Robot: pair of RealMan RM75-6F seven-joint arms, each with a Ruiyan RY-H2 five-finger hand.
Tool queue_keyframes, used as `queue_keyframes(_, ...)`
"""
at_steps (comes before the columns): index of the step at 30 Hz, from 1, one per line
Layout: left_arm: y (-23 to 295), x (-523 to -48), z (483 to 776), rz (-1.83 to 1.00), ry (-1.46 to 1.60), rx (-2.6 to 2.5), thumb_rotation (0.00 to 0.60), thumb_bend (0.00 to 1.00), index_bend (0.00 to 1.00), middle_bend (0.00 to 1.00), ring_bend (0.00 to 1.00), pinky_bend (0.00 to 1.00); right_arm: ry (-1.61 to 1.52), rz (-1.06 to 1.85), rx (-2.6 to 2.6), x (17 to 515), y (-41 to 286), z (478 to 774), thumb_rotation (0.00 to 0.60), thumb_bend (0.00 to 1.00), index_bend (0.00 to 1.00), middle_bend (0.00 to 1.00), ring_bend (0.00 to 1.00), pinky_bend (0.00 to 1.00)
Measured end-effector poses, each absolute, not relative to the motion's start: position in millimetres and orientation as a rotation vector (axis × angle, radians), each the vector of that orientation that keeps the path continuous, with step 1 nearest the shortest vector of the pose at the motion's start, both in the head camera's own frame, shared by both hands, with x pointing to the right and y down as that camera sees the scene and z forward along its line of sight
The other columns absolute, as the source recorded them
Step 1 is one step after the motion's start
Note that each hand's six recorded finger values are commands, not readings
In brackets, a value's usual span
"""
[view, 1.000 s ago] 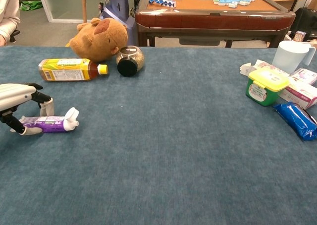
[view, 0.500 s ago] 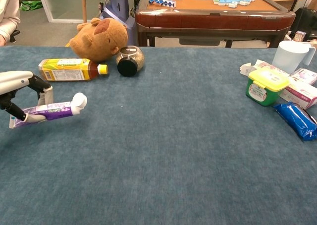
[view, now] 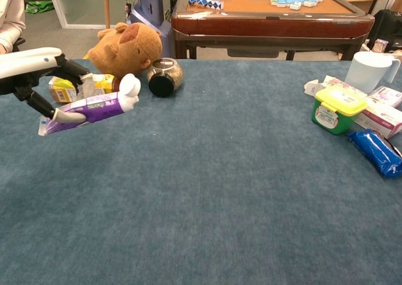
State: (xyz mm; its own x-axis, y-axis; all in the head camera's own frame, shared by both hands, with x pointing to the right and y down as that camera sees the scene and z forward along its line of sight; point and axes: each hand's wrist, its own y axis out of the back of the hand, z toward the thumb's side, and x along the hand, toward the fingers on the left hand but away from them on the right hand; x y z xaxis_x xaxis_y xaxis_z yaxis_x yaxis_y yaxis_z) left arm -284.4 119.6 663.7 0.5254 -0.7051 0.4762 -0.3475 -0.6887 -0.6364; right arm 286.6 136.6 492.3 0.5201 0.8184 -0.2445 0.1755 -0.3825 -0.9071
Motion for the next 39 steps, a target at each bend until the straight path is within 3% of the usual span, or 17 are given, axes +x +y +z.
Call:
queue_keyframes(5, 113, -258, 653, -0.955, 0.825, -2.378, 0.600, 0.44, 0.53, 0.64, 0.42, 0.13, -0.734, 0.823, -1.895, 252, 134, 501, 0.574, 0.12, 0.25, 0.12, 0.00, 0.00)
queue_keyframes(12, 109, -227, 643, -0.882, 0.781, -2.476, 0.600, 0.44, 0.53, 0.64, 0.42, 0.13, -0.654, 0.759, -1.908, 213, 133, 515, 0.462, 0.14, 0.29, 0.12, 0.00, 0.00)
queue_keyframes(25, 105, -189, 637, -0.814, 0.739, -2.561, 0.600, 0.44, 0.53, 0.64, 0.42, 0.13, -0.609, 0.698, -1.950, 164, 133, 538, 0.447, 0.14, 0.30, 0.12, 0.00, 0.00)
queue_keyframes(39, 104, -184, 638, -0.813, 0.749, -2.570, 0.600, 0.44, 0.53, 0.64, 0.42, 0.13, -0.544, 0.709, -1.969, 143, 140, 565, 0.448, 0.14, 0.30, 0.12, 0.00, 0.00)
